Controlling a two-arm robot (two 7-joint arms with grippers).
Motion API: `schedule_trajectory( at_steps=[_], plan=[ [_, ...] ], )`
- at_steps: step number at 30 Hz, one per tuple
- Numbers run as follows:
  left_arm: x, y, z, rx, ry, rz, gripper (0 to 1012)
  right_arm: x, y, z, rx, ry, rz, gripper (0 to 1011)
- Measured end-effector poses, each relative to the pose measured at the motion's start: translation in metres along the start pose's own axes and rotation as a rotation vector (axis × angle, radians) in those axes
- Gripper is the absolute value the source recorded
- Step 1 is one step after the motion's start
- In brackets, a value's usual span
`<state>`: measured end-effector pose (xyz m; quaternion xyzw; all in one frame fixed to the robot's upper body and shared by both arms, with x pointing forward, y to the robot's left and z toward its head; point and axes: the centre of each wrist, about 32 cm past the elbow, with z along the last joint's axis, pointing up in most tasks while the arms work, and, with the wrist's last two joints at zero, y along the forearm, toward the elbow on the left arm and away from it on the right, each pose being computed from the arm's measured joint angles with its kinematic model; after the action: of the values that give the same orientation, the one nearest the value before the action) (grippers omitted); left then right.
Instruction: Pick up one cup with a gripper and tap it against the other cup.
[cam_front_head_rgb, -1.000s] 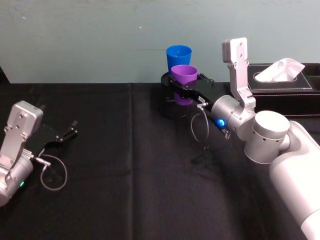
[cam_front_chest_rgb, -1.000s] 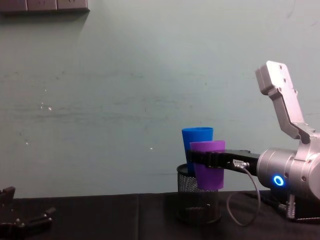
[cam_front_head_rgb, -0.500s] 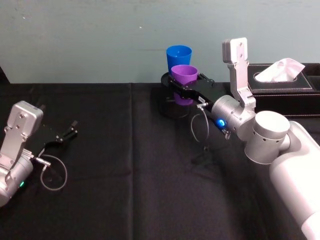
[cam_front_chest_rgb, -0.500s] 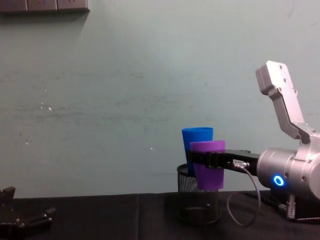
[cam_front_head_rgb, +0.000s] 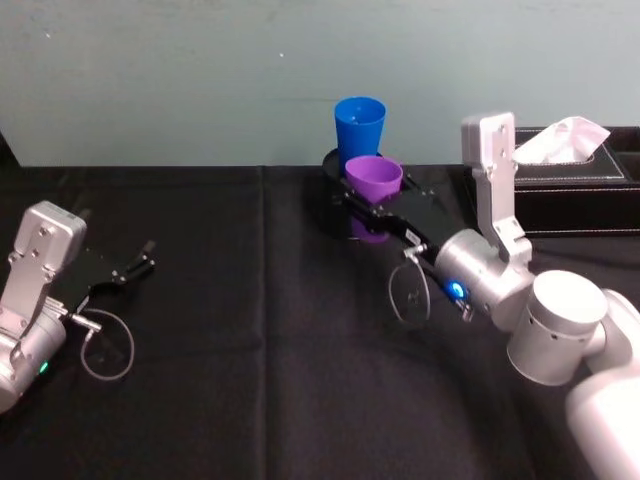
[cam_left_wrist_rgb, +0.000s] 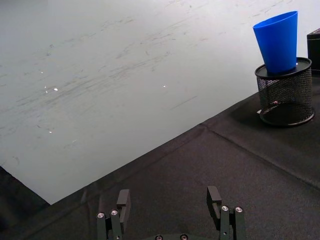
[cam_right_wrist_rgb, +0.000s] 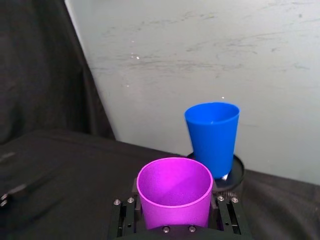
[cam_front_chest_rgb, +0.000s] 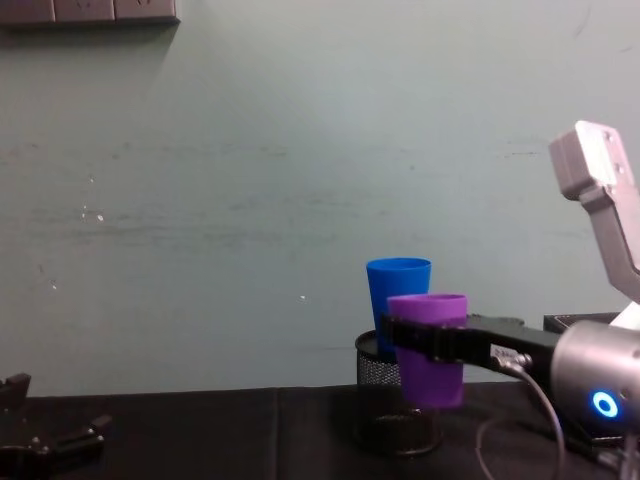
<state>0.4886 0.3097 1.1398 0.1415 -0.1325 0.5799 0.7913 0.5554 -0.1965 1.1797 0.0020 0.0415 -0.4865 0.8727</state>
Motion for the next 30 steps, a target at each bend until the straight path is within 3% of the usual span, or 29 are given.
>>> schedule_trajectory(
  at_steps=[5,15,23,30],
  plan=[
    [0.0000,0.0000,0.0000,0.000,0.000,0.000,1000,-0.008,-0.018,-0.012,0.006,-0.009,0.011,733],
    [0.0000,0.0000,0.0000,0.000,0.000,0.000,1000,-0.021,-0.047,-0.051,0.048,-0.047,-0.002,733],
    [0.0000,0.0000,0.0000,0.000,0.000,0.000,1000,-0.027,-0.054,-0.072,0.039,-0.085,-0.017,733],
    [0.0000,0.0000,0.0000,0.000,0.000,0.000,1000,-0.024,-0.050,-0.086,0.024,-0.088,-0.035,733]
  ],
)
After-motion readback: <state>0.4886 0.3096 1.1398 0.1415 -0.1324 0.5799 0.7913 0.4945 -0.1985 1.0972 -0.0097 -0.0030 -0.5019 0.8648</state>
